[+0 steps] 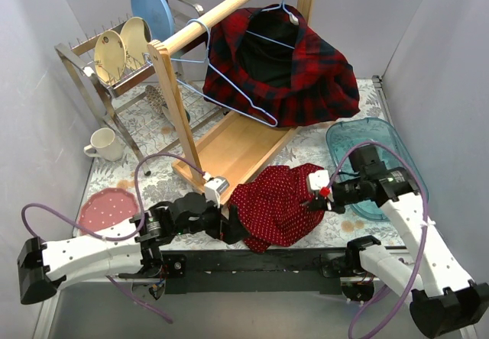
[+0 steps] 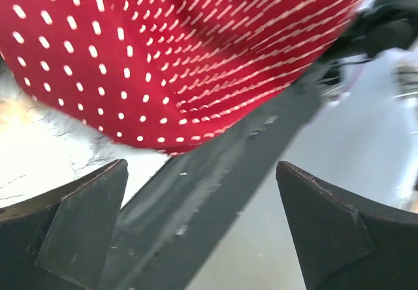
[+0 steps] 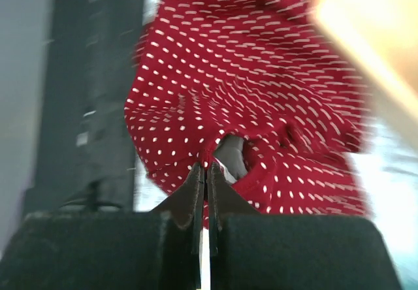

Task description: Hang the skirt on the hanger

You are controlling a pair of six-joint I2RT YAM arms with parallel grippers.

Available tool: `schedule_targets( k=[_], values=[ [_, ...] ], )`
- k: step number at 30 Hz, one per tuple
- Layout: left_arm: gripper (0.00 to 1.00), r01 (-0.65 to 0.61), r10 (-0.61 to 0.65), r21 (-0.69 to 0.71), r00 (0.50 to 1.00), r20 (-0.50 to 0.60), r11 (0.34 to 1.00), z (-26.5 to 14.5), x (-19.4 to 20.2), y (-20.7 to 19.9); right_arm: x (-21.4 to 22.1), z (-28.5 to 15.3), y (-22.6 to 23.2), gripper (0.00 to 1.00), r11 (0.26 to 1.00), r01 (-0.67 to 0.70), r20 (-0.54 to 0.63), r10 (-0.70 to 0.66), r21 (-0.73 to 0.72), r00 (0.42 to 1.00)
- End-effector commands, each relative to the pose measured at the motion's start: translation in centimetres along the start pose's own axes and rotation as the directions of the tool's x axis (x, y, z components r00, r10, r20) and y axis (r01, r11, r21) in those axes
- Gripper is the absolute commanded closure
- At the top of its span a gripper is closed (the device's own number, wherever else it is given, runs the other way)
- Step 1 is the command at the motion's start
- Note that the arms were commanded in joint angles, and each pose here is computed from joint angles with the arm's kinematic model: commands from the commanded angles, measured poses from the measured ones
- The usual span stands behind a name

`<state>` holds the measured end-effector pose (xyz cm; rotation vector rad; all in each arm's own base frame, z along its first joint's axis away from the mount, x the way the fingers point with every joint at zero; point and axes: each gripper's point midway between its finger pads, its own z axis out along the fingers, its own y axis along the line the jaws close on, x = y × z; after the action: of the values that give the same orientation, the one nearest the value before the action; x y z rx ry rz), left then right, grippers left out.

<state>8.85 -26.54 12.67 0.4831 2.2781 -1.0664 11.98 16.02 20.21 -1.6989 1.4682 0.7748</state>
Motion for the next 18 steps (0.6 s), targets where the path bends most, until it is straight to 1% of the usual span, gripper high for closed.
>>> schedule_targets(
  k=[1,3,5,6,7,8,9,11,12,14,15,16,17,18],
  values=[
    [0.02,0.071,-0.087,0.15,0.991,0.104,0.986,-3.3,-3.6,-4.2,0.1,1.8,3.2,0.99,0.984,0.065,0.076,-0.053,-0.168,0.996],
    [0.02,0.06,-0.084,0.162,0.986,0.142,0.985,-4.1,-4.9,-4.9,0.3,2.8,4.9,0.99,0.964,0.073,0.095,-0.05,-0.256,0.994],
    [0.02,0.039,-0.063,0.167,0.989,0.137,0.985,-3.9,-5.1,-5.3,0.5,3.7,5.8,0.99,0.947,0.068,0.098,-0.038,-0.314,0.994],
    [0.02,0.038,-0.058,0.156,0.99,0.125,0.987,-3.3,-5.2,-5.5,0.7,4.4,6.9,0.99,0.927,0.071,0.094,-0.039,-0.367,0.995],
    [0.02,0.035,-0.053,0.163,0.993,0.105,0.986,-2.9,-5.0,-5.7,0.8,4.8,7.4,0.99,0.918,0.069,0.087,-0.038,-0.391,0.995],
    [0.02,0.033,-0.05,0.168,0.994,0.095,0.985,-2.4,-5.1,-6.0,0.7,5.4,7.5,0.99,0.912,0.097,0.095,-0.064,-0.398,0.993],
    [0.02,0.035,-0.048,0.165,0.996,0.079,0.986,-1.4,-5.2,-6.3,0.8,6.0,8.8,0.99,0.885,0.101,0.077,-0.074,-0.454,0.994],
    [0.02,0.072,-0.08,0.132,0.995,0.053,0.989,0.1,-5.1,-6.0,1.1,6.3,9.8,0.99,0.862,0.088,0.047,-0.075,-0.498,0.996],
    [0.02,0.085,-0.095,0.147,0.993,0.065,0.986,0.6,-5.4,-6.3,1.5,6.4,10.2,0.99,0.841,0.101,0.043,-0.093,-0.531,0.995],
    [0.02,0.127,-0.133,0.122,0.99,0.04,0.984,2.0,-4.6,-5.7,2.2,6.0,10.5,0.6,0.83,0.081,-0.009,-0.103,-0.551,0.995],
    [0.02,0.128,-0.136,0.138,0.99,0.045,0.982,2.4,-4.7,-5.9,2.7,5.6,10.8,0.47,0.822,0.081,-0.029,-0.118,-0.564,0.993],
    [0.02,0.131,-0.136,0.131,0.99,0.031,0.983,2.8,-4.0,-5.5,2.6,5.4,10.2,0.38,0.839,0.091,-0.036,-0.13,-0.537,0.991],
    [0.02,0.133,-0.136,0.122,0.991,0.013,0.984,3.3,-3.5,-5.2,2.5,5.1,8.6,0.37,0.882,0.085,-0.077,-0.136,-0.463,0.988],
    [0.02,0.132,-0.134,0.122,0.991,0.011,0.984,3.5,-3.5,-5.1,1.3,5.0,6.6,0.36,0.922,0.149,-0.055,-0.18,-0.357,0.982]
  ],
)
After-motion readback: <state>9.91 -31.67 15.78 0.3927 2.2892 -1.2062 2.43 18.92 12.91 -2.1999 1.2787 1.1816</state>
